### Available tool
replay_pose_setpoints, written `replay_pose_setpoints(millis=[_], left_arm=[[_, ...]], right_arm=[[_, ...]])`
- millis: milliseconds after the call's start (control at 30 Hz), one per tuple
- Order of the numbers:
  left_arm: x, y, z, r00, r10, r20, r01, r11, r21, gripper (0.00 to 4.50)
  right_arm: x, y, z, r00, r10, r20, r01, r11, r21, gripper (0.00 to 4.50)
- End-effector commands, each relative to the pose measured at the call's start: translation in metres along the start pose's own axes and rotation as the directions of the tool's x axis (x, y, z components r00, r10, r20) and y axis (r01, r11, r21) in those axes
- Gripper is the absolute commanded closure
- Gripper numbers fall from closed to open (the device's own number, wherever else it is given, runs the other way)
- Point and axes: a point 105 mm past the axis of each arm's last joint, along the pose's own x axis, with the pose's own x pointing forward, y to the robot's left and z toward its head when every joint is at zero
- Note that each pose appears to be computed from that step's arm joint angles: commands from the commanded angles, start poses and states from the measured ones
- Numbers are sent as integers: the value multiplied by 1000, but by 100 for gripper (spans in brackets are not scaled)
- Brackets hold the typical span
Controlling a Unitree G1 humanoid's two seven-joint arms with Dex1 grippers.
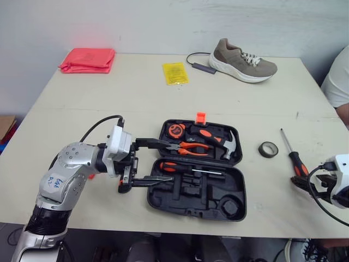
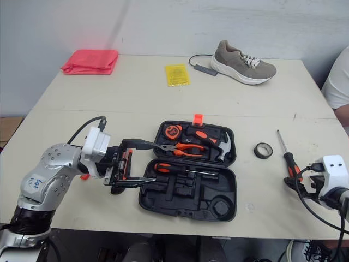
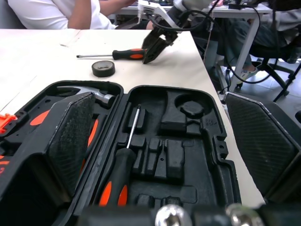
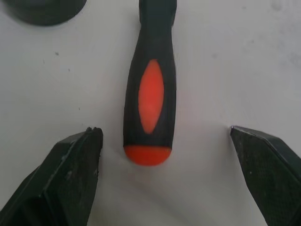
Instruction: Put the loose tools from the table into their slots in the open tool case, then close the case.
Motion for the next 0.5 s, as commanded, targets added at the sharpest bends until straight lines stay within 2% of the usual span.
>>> replay_pose_setpoints(millis=[33, 267, 367, 500], left_arm=[[3, -5, 9, 999, -37, 16, 36, 999, 37, 4], [4, -8, 8, 998, -55, 12, 54, 998, 34, 4], [4, -9, 7, 998, -59, 7, 59, 998, 35, 0], [3, -10, 7, 998, -65, 5, 65, 997, 38, 0]], right_arm=[[8, -1, 8, 999, 28, 22, -28, 1000, -7, 0], [19, -2, 6, 998, 45, -32, -44, 998, 34, 0], [19, -3, 1, 997, 51, -51, -48, 997, 55, 90], [16, -4, 0, 998, 46, -40, -42, 996, 77, 292]])
